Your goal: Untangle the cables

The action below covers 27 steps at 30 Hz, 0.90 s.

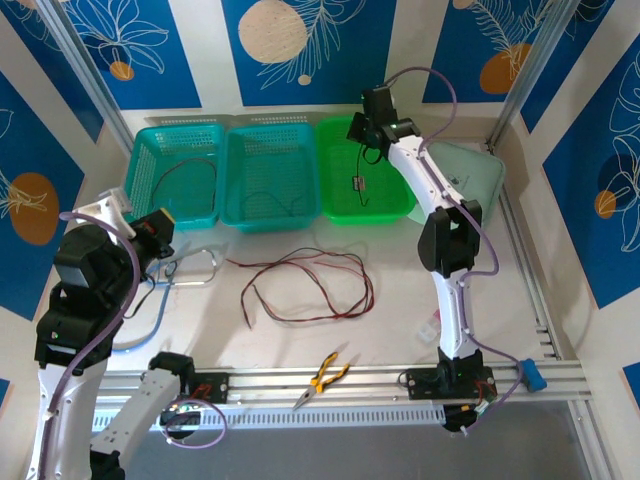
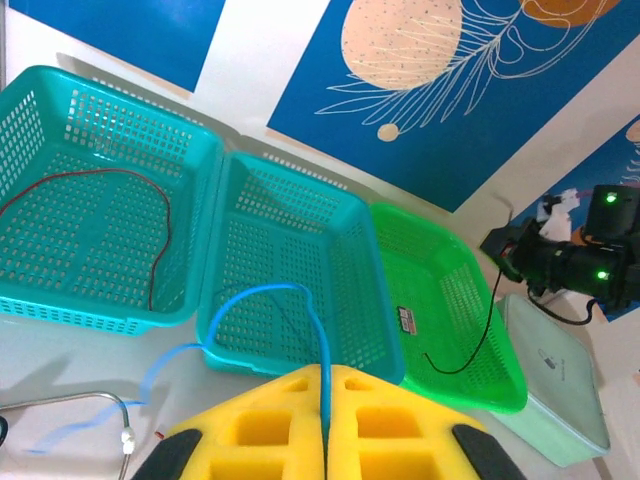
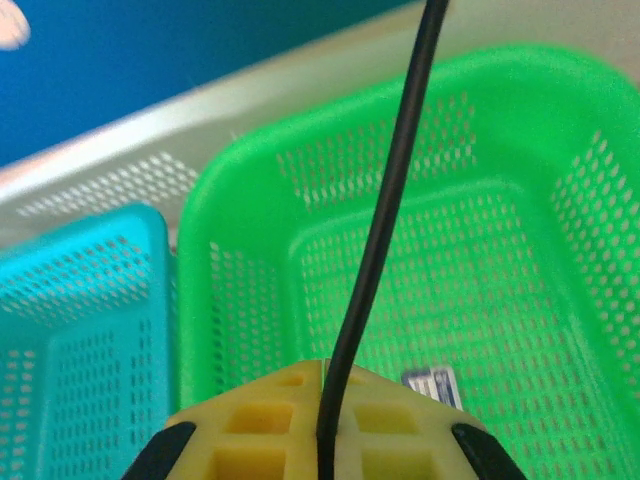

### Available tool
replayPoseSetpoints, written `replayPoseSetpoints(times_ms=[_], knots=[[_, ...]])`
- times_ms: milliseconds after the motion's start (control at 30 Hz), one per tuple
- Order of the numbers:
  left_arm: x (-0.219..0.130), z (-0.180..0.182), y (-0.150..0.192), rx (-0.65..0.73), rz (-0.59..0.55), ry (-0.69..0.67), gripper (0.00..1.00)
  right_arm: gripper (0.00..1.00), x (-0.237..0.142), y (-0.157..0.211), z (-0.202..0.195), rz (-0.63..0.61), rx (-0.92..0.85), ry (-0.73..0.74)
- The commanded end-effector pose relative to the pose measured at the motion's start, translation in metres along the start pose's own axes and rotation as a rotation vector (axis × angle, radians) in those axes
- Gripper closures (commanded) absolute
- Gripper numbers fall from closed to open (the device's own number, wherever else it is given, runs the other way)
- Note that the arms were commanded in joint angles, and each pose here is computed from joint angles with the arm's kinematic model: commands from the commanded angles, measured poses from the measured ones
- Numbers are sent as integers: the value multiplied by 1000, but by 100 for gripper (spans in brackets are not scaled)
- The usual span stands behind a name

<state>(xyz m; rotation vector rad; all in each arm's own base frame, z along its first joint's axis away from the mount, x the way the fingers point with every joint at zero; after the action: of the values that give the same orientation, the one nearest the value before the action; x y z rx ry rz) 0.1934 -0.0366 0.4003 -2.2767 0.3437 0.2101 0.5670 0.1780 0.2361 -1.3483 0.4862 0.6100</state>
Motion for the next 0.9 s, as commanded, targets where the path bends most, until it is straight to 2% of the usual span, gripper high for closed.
replayPoseSetpoints(times_ms=[0,133,267,400,867], knots=[[-3,-5,-2,-9,0,25,100,100,-16,16,7,53,-68,1],[-2,-5,-1,-14,4,33,100,100,-21,35,15,101,-70,-67],[0,-6,0,-19,8,41,100,100,-28,53,14,196,-1,-133],[0,-6,1,-22,10,46,100,100,-37,61,17,211,60,-223],[1,-6,3,-29,13,58,100,100,-69,86,34,310,203,-396]])
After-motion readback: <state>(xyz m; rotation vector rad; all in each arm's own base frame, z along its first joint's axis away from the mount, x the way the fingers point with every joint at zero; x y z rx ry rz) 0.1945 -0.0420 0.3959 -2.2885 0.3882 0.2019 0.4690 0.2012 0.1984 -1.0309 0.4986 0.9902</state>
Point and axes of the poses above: each hand's point on the last joint's axis, 136 mm out from that joint toward the fingers, its own x axis out along the fingers, its own z axis along the line the jaws close on, y = z × x, the point moved 3 cm from there along -x, back along the fingers, and after that the axes turned 12 degrees about -x, right-handed, at the moved point
